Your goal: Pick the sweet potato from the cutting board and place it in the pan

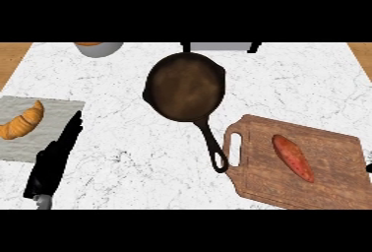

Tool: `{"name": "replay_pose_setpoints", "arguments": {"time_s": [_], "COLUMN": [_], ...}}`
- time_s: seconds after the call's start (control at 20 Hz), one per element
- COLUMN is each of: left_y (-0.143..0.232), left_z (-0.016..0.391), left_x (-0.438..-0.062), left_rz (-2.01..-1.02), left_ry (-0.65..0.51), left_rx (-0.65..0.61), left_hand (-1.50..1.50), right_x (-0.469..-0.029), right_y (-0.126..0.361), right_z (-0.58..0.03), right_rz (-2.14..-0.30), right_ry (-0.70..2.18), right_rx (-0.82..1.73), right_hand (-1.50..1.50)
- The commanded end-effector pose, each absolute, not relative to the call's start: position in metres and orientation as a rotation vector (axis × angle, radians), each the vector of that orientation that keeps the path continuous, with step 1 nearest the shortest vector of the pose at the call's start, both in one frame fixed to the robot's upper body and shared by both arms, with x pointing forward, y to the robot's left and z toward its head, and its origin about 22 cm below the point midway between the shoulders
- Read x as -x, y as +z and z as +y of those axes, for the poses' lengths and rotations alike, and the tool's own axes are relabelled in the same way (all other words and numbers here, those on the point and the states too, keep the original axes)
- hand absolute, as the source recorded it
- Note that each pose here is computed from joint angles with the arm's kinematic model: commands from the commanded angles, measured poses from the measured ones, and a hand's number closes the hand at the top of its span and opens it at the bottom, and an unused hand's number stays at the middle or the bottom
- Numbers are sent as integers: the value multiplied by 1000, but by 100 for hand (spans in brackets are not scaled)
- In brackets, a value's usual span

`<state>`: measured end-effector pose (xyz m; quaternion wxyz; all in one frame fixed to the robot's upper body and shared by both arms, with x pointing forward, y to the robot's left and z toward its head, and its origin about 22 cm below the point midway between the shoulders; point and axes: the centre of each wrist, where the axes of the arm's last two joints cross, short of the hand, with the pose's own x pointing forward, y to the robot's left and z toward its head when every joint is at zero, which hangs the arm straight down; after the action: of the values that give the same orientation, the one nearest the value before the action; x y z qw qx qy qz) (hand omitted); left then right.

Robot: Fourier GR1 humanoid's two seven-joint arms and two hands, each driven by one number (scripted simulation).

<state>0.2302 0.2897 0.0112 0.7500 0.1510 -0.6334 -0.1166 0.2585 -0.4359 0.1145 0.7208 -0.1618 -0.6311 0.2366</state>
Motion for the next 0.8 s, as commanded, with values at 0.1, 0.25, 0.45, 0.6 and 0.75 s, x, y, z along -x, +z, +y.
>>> {"name": "replay_pose_setpoints", "arguments": {"time_s": [0.1,0.25,0.45,0.6,0.75], "left_y": [7,4,-1,1,5], "left_z": [288,281,291,284,287], "left_x": [-230,-226,-230,-225,-220], "left_rz": [-1393,-1390,-1383,-1391,-1385], "left_ry": [-278,-280,-271,-260,-270], "left_rx": [-345,-341,-341,-320,-360], "left_hand": [0,0,0,0,0], "right_x": [-271,-284,-292,-302,-308], "right_y": [152,168,179,181,176], "right_z": [-439,-400,-371,-368,-338], "right_rz": [-1300,-1283,-1222,-1151,-1091], "right_ry": [810,894,989,1007,1052], "right_rx": [277,227,235,247,236], "right_hand": [-150,-150,-150,-150,-150]}}
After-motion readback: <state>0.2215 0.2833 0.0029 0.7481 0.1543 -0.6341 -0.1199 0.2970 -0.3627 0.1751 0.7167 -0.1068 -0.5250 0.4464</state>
